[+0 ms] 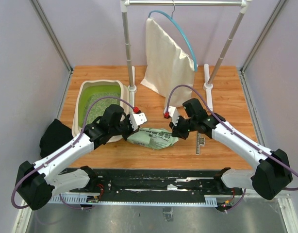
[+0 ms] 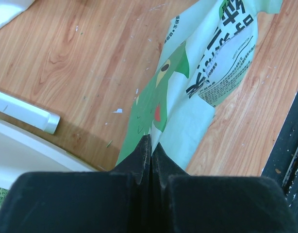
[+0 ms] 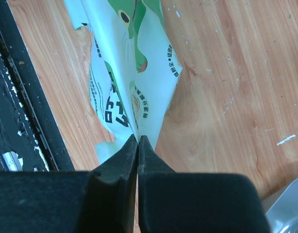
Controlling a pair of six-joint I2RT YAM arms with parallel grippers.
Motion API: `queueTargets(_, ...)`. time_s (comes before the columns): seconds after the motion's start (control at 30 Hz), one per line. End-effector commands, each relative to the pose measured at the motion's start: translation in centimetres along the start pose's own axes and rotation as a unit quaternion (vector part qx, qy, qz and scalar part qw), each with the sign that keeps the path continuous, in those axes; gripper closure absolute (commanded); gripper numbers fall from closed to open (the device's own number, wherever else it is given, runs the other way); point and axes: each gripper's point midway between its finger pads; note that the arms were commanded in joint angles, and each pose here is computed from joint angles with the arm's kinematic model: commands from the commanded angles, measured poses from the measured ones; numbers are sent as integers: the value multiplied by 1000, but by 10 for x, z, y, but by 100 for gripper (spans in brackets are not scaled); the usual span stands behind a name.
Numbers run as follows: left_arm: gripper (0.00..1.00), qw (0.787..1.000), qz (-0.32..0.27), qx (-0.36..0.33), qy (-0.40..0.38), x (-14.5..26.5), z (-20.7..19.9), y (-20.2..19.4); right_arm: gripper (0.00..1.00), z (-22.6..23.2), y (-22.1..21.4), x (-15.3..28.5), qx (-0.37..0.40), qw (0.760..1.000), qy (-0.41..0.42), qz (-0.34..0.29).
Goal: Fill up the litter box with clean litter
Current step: Close the cat litter bag at the center of the board.
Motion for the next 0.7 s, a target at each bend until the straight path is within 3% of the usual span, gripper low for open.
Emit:
queueTargets(0.0, 100, 999, -20, -8, 39, 11, 16, 16, 99, 8, -57, 17, -23, 993, -7, 114)
queueTargets(0.23, 99, 999, -22, -9, 35, 9, 15, 16, 99, 12, -61, 16, -22, 993, 3, 119)
queueTargets(0.53, 100, 998, -23, -7, 56, 11, 22, 17, 97, 9, -86, 35, -14, 981, -25, 192)
queueTargets(0.67, 99, 998, -25, -5, 55, 11, 22, 18, 97, 10, -86, 36, -12, 981, -22, 190)
Point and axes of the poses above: each gripper's point midway between its finger pads, its own x axis back along the fingers, its own z axis along the line the jaws close on, y = z × x, and after that the axes turned 14 degrees about x, right-handed
